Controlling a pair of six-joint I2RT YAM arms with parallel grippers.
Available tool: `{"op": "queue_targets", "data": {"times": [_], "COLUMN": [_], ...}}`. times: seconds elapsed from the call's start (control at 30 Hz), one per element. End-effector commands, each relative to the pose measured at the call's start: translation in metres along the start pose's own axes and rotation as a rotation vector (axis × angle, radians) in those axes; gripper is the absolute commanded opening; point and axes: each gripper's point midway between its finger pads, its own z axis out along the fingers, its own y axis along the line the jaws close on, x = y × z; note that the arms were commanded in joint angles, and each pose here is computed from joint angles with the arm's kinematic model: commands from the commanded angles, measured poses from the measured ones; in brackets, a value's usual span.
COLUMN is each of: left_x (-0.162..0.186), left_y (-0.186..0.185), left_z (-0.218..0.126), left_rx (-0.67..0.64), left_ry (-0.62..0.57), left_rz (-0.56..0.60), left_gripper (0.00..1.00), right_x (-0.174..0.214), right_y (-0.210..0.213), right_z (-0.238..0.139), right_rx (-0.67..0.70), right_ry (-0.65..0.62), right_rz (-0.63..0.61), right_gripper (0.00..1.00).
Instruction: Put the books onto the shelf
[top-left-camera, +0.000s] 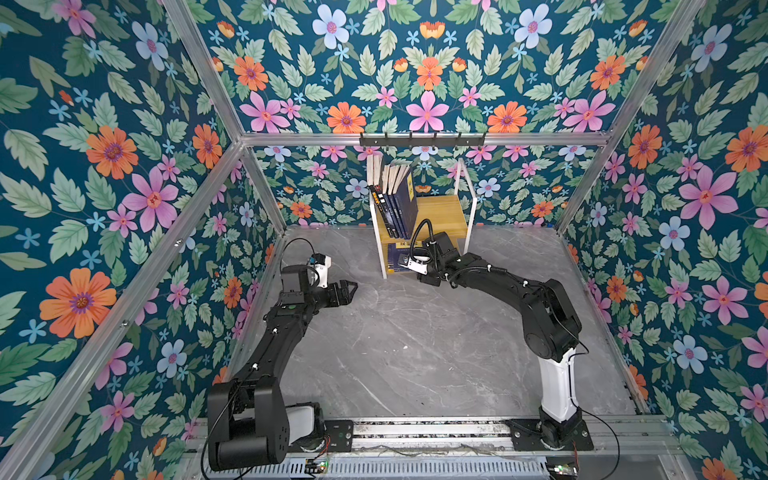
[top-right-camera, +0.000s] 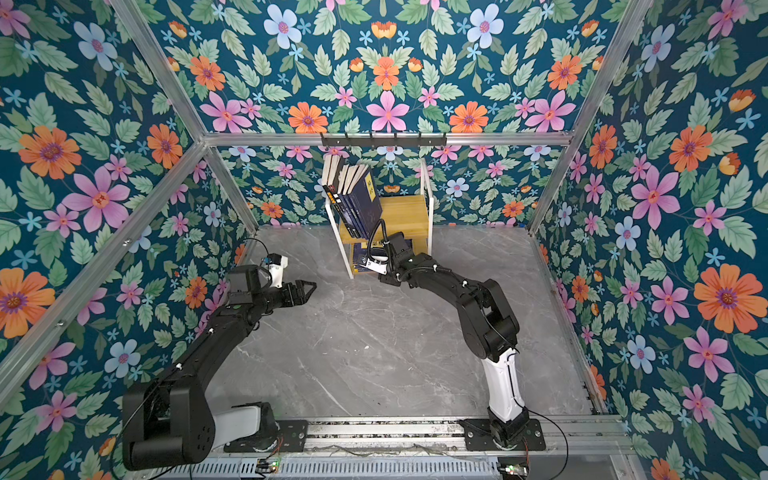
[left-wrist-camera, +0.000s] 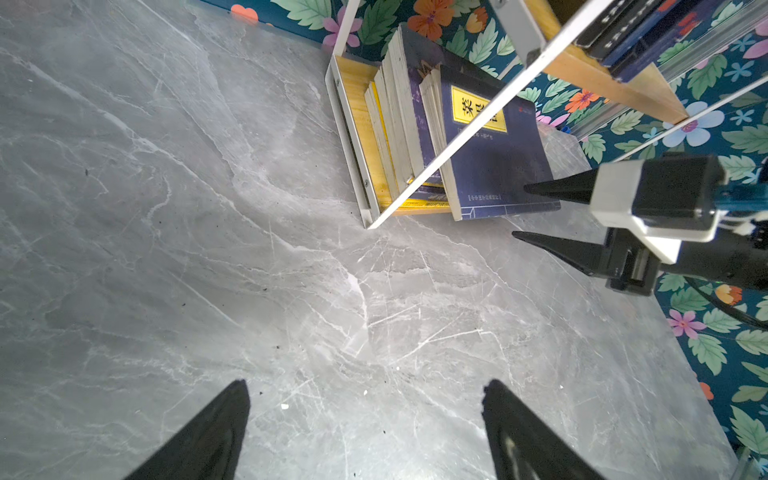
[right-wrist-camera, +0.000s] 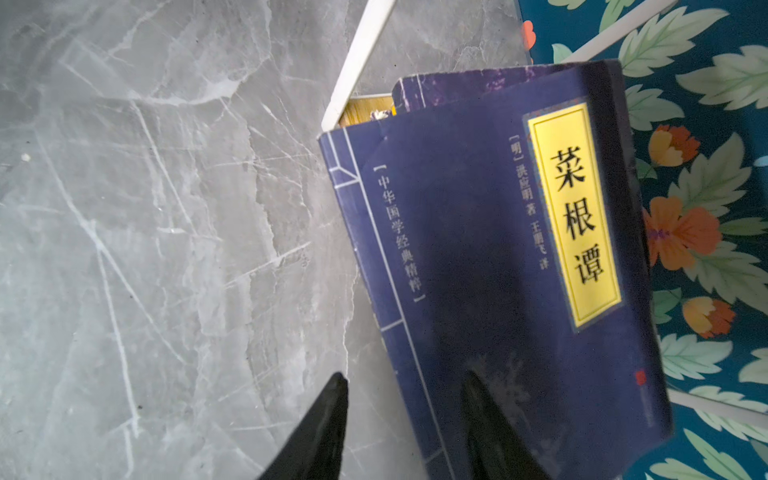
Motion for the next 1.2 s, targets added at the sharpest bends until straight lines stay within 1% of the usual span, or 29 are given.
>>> {"op": "queue_targets", "data": {"times": [0.0, 0.17, 0.57, 0.67, 0.8, 1.17], "left_x": [-0.006, -0.006, -0.004, -0.006, -0.004, -0.006], "left_y": [-0.002, -0.002, -0.001, -0.002, -0.001, 0.000], "left_z": [-0.002, -0.001, -0.001, -0.001, -0.001, -0.002], "left_rx": [0.007, 0.005, 0.005, 0.004, 0.003, -0.002], "left_ry": [-0.018, -0.015, -0.017, -0.016, -0.017, -0.017], "left_rz": [0.016, 0.020, 0.021, 0.019, 0.024, 0.020], "left_gripper": [0.90, 0.90, 0.90, 0.90, 0.90, 0.90], "right_x": [-0.002, 0.001, -0.007, -0.009, -0.006, -0.002], "right_y": [-0.005, -0.015, -0.030, -0.034, -0.036, -0.039], "right_z": [0.000, 0.006, 0.017, 0.017, 0.022, 0.021], "right_rx": [0.007, 0.031, 0.065, 0.074, 0.093, 0.103], "right_ry": [-0.016, -0.007, -0.023, -0.026, -0.009, 0.014], "right_rz": [0.021, 0.042, 0.067, 0.077, 0.034, -0.014], "right_gripper": [0.43, 0.41, 0.39, 0.37, 0.33, 0.29]}}
